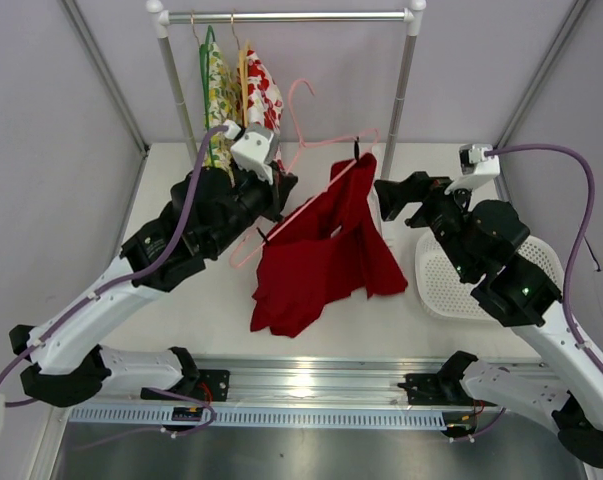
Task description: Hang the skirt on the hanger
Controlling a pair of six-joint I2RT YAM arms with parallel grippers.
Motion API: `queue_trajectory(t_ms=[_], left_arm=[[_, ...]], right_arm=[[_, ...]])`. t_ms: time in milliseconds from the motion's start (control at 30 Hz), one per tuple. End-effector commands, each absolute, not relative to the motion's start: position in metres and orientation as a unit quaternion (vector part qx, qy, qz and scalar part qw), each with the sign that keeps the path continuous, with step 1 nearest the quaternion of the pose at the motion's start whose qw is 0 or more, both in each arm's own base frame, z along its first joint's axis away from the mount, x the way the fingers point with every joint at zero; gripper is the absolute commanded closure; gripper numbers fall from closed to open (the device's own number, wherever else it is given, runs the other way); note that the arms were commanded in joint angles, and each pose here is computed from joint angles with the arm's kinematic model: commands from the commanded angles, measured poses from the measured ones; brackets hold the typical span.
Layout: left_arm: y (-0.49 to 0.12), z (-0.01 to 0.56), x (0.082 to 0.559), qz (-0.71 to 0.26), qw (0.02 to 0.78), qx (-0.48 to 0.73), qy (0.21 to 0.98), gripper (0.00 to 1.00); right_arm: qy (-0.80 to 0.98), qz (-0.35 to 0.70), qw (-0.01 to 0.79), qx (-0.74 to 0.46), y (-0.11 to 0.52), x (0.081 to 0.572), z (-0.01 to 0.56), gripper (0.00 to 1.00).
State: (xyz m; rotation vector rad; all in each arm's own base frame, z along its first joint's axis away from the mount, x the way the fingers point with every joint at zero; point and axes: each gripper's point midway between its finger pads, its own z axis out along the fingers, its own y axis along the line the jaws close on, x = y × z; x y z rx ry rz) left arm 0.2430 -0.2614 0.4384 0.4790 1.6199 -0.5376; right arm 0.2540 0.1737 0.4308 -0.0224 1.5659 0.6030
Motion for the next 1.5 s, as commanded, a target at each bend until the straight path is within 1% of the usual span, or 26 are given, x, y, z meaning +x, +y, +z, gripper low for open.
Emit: queue_trajectory(t_ms=[0,33,67,133,167,200,233,300,367,400,433,667,933,967,1133,1167,1367,1467], left_arm=[[-0.233,0.505,0.268,-0.215,0.702,0.074,0.675,1.00],[-0.240,0.499,0.278,-0.196,0.701,0.072,0.682,1.00],[-0.230,0.517,0.283,-0.183,0.714,0.045,0.674,1.00],[-0.231,0.521,0.293,-0.160,0.719,0.040,0.675,1.00],[-0.232,0.536,0.299,-0.156,0.727,0.027,0.668,1.00],[-0.232,0.534,0.305,-0.145,0.725,0.027,0.672,1.00],[-0.229,0.549,0.306,-0.149,0.732,0.019,0.664,1.00],[-0.233,0.552,0.323,-0.137,0.734,0.013,0.666,1.00],[-0.239,0.561,0.332,-0.145,0.739,0.018,0.657,1.00],[-0.242,0.557,0.346,-0.137,0.739,0.015,0.659,1.00],[-0.241,0.572,0.348,-0.149,0.751,0.010,0.643,1.00],[-0.244,0.582,0.395,-0.157,0.769,0.005,0.620,1.00],[-0.250,0.575,0.442,-0.181,0.772,0.009,0.609,1.00],[-0.250,0.566,0.453,-0.178,0.769,0.008,0.614,1.00],[-0.258,0.562,0.473,-0.187,0.773,0.014,0.606,1.00],[-0.260,0.550,0.484,-0.188,0.764,0.012,0.617,1.00],[-0.261,0.523,0.496,-0.170,0.744,0.012,0.645,1.00],[-0.266,0.506,0.499,-0.180,0.727,0.017,0.663,1.00]], right_arm=[[0.681,0.244,0.688,0.056,0.149,0.259,0.455,0.01],[0.682,0.245,0.687,0.056,0.150,0.261,0.455,0.01],[0.681,0.249,0.686,0.061,0.150,0.260,0.459,0.01],[0.683,0.252,0.683,0.061,0.153,0.261,0.462,0.01],[0.680,0.255,0.685,0.062,0.152,0.260,0.468,0.01],[0.683,0.252,0.683,0.061,0.152,0.260,0.467,0.01],[0.685,0.250,0.682,0.060,0.153,0.261,0.467,0.01],[0.687,0.246,0.681,0.059,0.151,0.260,0.470,0.01],[0.688,0.245,0.681,0.058,0.150,0.260,0.470,0.01],[0.689,0.246,0.680,0.058,0.151,0.259,0.470,0.01],[0.689,0.246,0.680,0.057,0.150,0.259,0.470,0.01],[0.694,0.254,0.672,0.051,0.154,0.257,0.459,0.01],[0.689,0.264,0.674,0.040,0.160,0.257,0.460,0.01],[0.686,0.268,0.675,0.041,0.161,0.257,0.461,0.01],[0.685,0.276,0.674,0.031,0.167,0.258,0.455,0.01],[0.686,0.273,0.674,0.029,0.167,0.258,0.453,0.01],[0.690,0.271,0.671,0.019,0.174,0.263,0.445,0.01],[0.694,0.269,0.668,0.015,0.177,0.265,0.438,0.01]])
